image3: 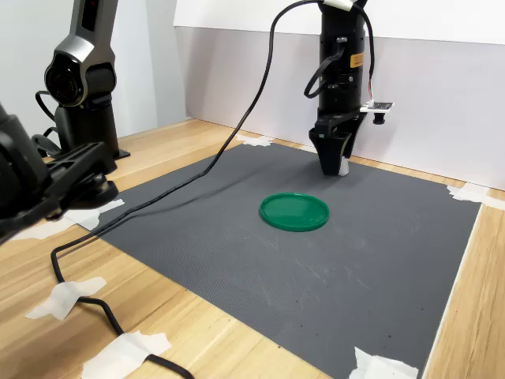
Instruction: Grasp a white terminal and put it on the green lid.
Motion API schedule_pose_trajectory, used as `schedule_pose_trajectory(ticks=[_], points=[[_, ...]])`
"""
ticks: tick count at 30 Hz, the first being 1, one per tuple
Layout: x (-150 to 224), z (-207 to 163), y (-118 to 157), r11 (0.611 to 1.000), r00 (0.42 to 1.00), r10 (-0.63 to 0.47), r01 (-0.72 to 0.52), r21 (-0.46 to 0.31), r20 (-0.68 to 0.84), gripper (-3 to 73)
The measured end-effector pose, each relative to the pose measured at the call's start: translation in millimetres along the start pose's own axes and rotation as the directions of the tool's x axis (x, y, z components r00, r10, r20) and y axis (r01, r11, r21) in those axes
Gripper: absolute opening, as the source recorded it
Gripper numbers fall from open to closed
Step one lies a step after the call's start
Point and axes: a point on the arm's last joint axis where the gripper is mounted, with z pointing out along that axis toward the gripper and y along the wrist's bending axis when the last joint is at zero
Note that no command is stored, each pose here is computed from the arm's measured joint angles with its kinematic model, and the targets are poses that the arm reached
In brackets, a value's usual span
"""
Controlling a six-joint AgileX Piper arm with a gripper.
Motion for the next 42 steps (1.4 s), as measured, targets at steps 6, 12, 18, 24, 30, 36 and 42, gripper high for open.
schedule_pose_trajectory(ticks=[6, 12, 18, 24, 30, 36, 42], points=[[-1, 2, 0, 1.0, 1.0, 0.003, -0.003, -0.005, 0.008, 65.8], [0, 9, 0, 1.0, 1.0, 0.003, -0.003, 0.002, -0.01, 56.1], [1, 13, -1, 1.0, 1.0, 0.004, -0.004, 0.005, -0.019, 36.8], [1, 15, -1, 1.0, 1.0, 0.001, -0.001, 0.005, -0.018, 20.4], [0, 15, 0, 1.0, 1.0, 0.0, 0.0, 0.004, -0.014, 9.4], [0, 9, -1, 1.0, 1.0, -0.017, 0.017, 0.004, -0.016, 9.2], [-6, -27, -26, 1.0, 1.0, -0.012, 0.012, 0.015, 0.005, 9.2]])
